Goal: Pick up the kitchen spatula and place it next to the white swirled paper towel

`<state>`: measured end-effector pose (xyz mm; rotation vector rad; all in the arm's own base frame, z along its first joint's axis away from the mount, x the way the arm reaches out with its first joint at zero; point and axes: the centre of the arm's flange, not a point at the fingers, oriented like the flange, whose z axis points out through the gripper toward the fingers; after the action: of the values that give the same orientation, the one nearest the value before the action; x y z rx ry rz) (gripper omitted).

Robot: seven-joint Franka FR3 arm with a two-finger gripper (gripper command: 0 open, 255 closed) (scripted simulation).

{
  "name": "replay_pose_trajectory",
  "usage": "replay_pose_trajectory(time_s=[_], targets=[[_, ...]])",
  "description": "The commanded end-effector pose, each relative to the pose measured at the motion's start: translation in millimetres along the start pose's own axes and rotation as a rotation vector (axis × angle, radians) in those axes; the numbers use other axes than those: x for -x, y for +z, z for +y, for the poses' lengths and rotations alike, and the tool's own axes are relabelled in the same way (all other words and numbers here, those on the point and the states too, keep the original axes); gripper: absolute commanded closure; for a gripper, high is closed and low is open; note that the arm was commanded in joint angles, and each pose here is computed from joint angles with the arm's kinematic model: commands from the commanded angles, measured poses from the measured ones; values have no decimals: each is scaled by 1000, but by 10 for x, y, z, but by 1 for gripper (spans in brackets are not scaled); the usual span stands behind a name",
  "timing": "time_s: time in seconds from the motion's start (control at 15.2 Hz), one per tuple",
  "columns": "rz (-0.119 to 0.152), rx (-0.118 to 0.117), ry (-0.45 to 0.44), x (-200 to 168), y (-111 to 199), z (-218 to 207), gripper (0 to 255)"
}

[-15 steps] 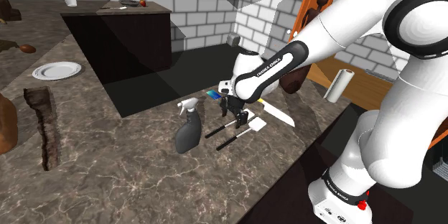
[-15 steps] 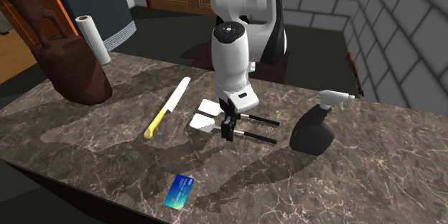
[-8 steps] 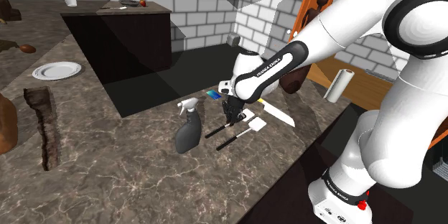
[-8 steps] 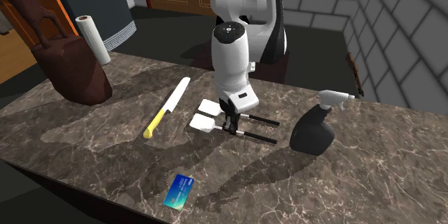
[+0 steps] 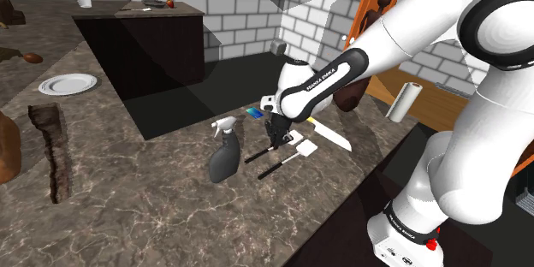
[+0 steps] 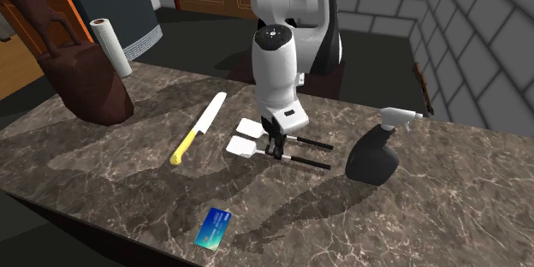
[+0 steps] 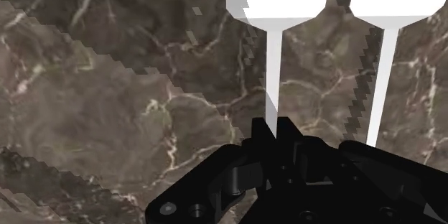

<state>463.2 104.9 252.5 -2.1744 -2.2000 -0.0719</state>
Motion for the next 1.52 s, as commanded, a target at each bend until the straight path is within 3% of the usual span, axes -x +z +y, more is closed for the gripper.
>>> replay_pose_trajectory(time_s=[0.0,1.45], targets=[[0,0,0,-5,-79,3,255],[0,0,0,-82,-1238,2,255]])
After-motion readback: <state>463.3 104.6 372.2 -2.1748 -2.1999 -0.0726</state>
